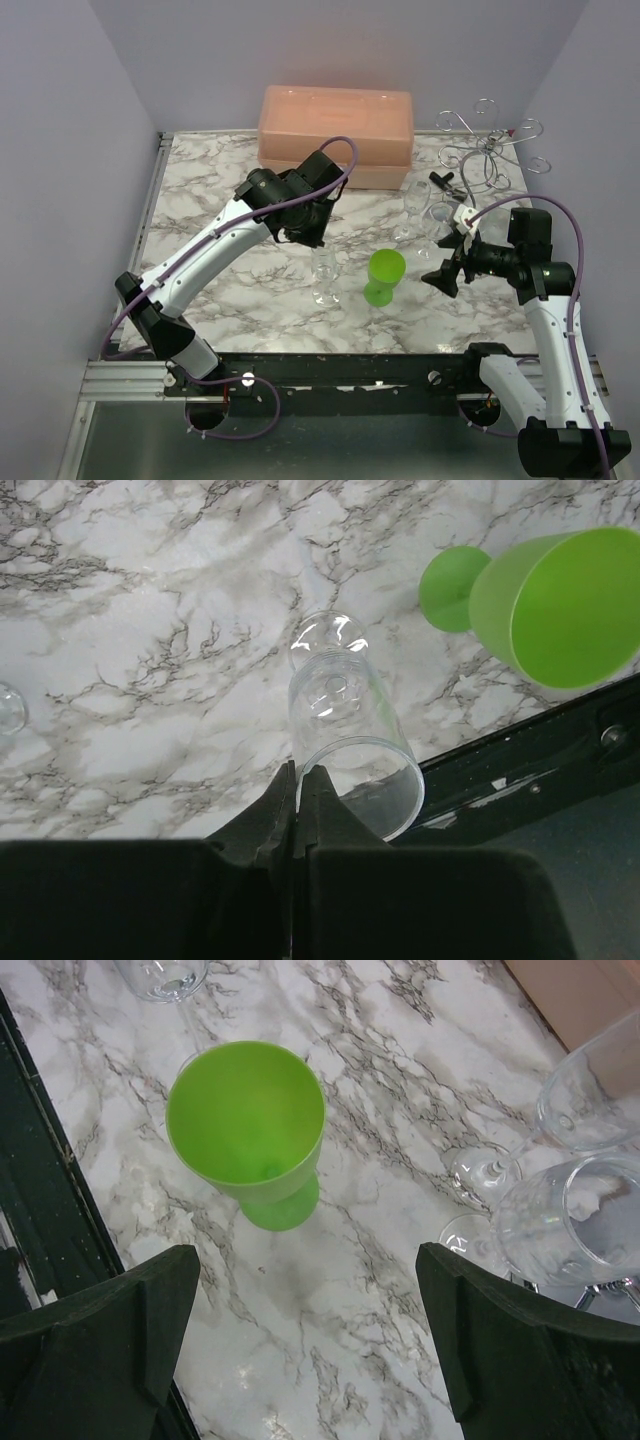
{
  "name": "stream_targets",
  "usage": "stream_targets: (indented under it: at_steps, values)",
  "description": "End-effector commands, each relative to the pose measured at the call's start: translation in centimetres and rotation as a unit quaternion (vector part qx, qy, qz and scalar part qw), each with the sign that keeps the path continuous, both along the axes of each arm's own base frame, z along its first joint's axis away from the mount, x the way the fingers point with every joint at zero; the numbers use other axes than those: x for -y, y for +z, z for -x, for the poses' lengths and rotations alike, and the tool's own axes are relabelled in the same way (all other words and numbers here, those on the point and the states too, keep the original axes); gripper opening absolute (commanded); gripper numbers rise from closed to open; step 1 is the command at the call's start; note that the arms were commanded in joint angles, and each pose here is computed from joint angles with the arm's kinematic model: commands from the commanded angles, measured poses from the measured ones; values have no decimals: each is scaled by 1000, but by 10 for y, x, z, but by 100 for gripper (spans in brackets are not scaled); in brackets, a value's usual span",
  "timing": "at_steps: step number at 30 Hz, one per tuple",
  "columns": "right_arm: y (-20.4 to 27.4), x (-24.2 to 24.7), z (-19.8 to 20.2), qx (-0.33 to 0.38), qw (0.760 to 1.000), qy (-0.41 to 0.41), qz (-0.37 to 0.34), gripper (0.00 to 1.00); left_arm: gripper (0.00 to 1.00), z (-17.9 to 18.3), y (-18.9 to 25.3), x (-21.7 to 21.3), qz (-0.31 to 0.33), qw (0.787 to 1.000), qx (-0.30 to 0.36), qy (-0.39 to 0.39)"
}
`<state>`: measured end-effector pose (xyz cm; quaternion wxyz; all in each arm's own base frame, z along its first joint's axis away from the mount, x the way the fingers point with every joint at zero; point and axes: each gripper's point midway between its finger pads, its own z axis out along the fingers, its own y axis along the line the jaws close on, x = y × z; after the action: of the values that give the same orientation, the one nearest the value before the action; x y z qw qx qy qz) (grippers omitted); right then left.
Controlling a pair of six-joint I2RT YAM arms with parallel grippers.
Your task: Place the wine glass upside down on the wine glass rack
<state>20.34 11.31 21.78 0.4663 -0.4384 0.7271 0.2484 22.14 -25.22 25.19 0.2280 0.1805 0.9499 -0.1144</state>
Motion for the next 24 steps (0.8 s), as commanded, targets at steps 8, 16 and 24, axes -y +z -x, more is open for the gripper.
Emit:
stream_targets:
  at_steps: [8,16,24]
  values:
    - [40,-24,2,-5,995,46,-87,97,0,1,62,-53,26,992,113,41]
    - [75,-52,-14,-79,982,94,-143,97,0,2,116,-67,151,972,158,85]
    - [86,-129,-38,-183,967,71,-162,94,0,4,151,-79,200,956,189,104]
